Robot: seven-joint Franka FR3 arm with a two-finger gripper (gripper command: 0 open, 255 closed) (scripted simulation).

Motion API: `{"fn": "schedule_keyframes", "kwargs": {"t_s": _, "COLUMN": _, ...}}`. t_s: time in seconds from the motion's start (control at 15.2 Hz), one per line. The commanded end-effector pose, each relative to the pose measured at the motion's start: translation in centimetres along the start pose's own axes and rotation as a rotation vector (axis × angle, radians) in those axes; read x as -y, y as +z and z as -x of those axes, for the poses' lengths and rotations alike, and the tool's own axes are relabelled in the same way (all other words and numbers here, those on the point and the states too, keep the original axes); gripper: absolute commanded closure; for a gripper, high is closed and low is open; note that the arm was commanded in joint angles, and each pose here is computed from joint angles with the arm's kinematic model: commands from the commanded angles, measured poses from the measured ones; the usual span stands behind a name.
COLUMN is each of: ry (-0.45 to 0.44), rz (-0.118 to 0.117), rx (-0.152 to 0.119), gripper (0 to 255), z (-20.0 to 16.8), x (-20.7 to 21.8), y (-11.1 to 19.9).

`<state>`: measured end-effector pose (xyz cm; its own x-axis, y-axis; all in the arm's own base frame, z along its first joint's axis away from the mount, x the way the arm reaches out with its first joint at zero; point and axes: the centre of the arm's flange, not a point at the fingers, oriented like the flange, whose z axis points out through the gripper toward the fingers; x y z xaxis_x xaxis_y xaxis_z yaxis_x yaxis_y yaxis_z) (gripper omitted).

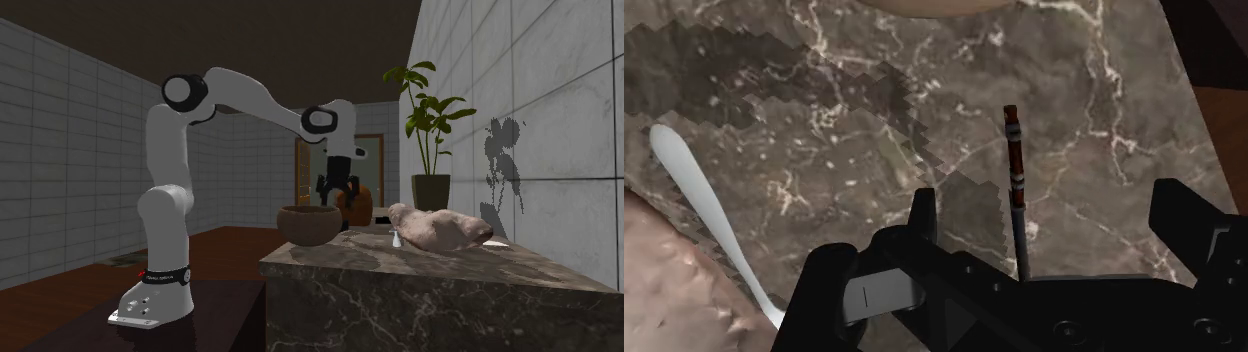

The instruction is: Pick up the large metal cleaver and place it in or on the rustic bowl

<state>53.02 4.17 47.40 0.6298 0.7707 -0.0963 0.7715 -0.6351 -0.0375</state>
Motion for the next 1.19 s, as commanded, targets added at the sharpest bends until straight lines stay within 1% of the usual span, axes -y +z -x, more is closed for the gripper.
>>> {"fn": "schedule_keyframes", "kwargs": {"t_s": 0.0, "ry": -0.094, "rz": -0.001, "rx": 0.003, "gripper": 0, "z": -2.6, "x": -0.2, "y": 1.1}}
{"fn": "schedule_keyframes", "kwargs": {"t_s": 0.53, "ry": -0.094, "rz": -0.001, "rx": 0.003, "gripper": 0, "z": -2.6, "x": -0.2, "y": 5.1}}
{"fn": "schedule_keyframes", "kwargs": {"t_s": 1.06, "ry": -0.094, "rz": -0.001, "rx": 0.003, "gripper": 0, "z": -2.6, "x": -0.2, "y": 5.1}}
{"fn": "schedule_keyframes", "kwargs": {"t_s": 1.12, "ry": -0.094, "rz": -0.001, "rx": 0.003, "gripper": 255, "z": -2.6, "x": -0.2, "y": 5.1}}
